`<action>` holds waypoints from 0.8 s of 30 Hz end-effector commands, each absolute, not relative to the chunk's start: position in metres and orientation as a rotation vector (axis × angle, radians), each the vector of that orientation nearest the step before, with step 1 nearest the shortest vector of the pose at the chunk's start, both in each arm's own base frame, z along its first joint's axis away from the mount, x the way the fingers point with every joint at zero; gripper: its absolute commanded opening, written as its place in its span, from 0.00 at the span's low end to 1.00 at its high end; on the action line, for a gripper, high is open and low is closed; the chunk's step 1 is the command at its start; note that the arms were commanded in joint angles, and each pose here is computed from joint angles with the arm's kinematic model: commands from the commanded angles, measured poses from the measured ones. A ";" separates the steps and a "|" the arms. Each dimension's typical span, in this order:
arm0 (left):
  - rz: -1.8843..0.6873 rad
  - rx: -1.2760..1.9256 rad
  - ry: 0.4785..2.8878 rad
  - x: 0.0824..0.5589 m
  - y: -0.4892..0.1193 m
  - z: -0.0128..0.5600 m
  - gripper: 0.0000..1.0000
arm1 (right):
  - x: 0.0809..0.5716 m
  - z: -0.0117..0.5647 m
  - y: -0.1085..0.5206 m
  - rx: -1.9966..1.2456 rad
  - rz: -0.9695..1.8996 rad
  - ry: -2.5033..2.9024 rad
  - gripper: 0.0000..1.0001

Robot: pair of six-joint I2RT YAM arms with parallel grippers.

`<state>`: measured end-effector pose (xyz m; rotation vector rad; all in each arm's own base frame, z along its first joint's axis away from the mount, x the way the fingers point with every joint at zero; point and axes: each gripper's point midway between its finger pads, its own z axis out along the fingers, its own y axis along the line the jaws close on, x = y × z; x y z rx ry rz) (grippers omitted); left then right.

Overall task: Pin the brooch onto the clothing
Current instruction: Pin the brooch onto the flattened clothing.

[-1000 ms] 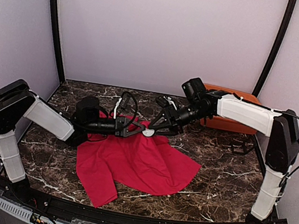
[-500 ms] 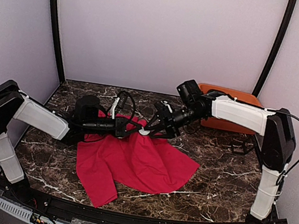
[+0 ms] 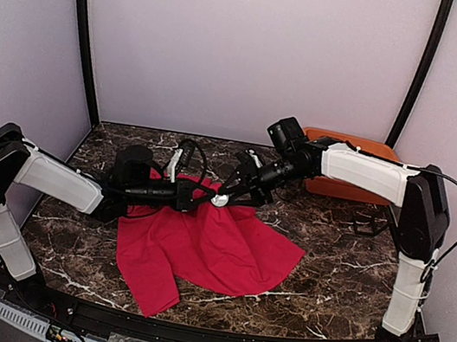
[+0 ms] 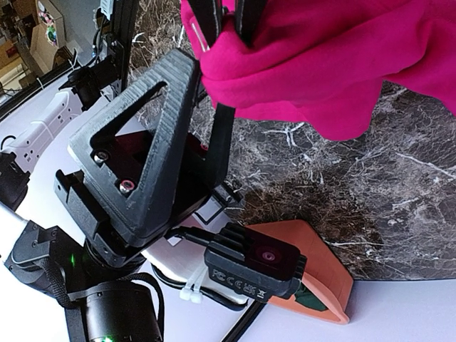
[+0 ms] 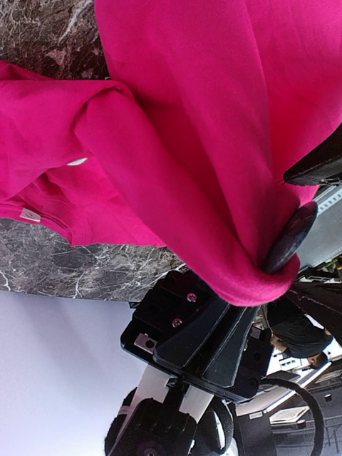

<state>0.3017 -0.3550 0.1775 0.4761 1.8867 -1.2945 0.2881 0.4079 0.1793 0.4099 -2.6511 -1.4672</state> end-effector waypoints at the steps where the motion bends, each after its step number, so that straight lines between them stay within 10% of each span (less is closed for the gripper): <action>1: -1.256 0.489 1.866 0.298 -0.350 0.187 0.01 | 0.285 0.180 0.420 0.439 -1.451 -2.666 0.44; 24: -1.245 0.489 1.856 0.296 -0.348 0.190 0.01 | 0.285 0.172 0.428 0.451 -1.404 -2.688 0.20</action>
